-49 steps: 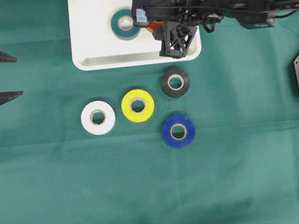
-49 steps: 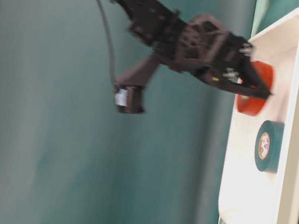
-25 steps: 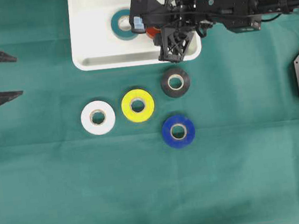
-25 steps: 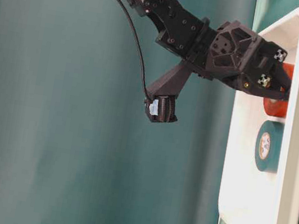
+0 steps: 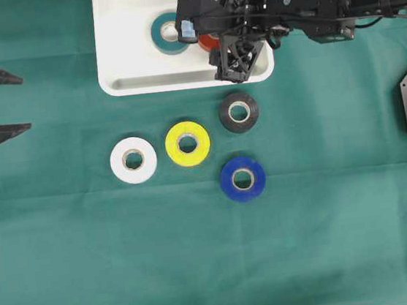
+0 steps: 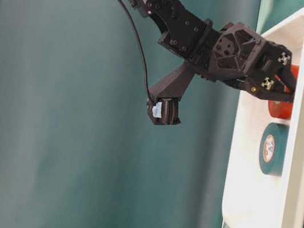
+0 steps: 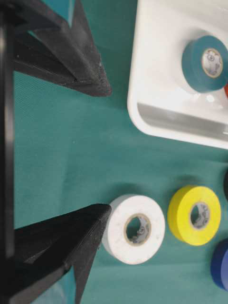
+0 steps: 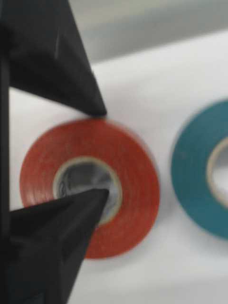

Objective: Pick up the tape from a random location and place it into the white case.
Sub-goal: 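Open the right gripper to release the orange-red tape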

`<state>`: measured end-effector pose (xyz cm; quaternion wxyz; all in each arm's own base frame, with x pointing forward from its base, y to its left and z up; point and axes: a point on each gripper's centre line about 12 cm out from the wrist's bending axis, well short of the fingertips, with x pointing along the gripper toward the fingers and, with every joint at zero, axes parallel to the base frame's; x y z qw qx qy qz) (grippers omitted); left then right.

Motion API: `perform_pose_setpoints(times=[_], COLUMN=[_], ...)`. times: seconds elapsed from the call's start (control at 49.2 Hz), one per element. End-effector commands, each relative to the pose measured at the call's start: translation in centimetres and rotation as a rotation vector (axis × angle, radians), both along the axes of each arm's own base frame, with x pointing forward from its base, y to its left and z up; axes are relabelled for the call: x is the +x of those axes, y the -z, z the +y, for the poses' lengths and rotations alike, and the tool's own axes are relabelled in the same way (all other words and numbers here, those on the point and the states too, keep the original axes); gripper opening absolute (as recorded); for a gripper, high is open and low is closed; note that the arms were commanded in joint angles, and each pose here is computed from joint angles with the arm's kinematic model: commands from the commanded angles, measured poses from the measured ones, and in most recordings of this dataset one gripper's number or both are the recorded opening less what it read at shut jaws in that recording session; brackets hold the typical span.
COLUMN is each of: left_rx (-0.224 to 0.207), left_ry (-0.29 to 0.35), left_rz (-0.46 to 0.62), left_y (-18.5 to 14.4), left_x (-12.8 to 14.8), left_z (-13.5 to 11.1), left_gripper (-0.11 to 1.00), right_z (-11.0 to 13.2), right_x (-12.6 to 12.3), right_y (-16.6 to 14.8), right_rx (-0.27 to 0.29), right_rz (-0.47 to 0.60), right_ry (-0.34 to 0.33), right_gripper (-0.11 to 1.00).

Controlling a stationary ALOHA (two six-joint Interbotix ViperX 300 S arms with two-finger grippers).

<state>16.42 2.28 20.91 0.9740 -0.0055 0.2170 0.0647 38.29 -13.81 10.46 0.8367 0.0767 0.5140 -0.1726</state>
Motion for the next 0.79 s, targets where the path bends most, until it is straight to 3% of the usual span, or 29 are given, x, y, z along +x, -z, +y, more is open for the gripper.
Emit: perform_pose_setpoints(times=[0.0,0.061,0.447,0.773], left_rx=[-0.003,-0.002,0.0,-0.001], left_ry=[-0.004,-0.004,-0.003,-0.003], left_rz=[-0.003,-0.005,-0.003,-0.003], left_y=[-0.3,-0.3,-0.3,-0.3], left_x=[0.2,0.2,0.2,0.2], left_z=[0.1,0.1,0.1,0.1], left_gripper=[0.99,0.99,0.99,0.99], right_z=[-0.1,-0.1,0.2,0.7], right_x=[0.4,0.5,-1.2,-2.7], right_y=[-2.4,-3.6,-13.3,-17.5], right_rx=[-0.023,-0.033,-0.099,-0.138], right_rz=[-0.057,-0.086,-0.224,-0.234], right_ry=[-0.005,-0.005,0.005,0.005], right_gripper=[0.83,0.9,0.86,0.86])
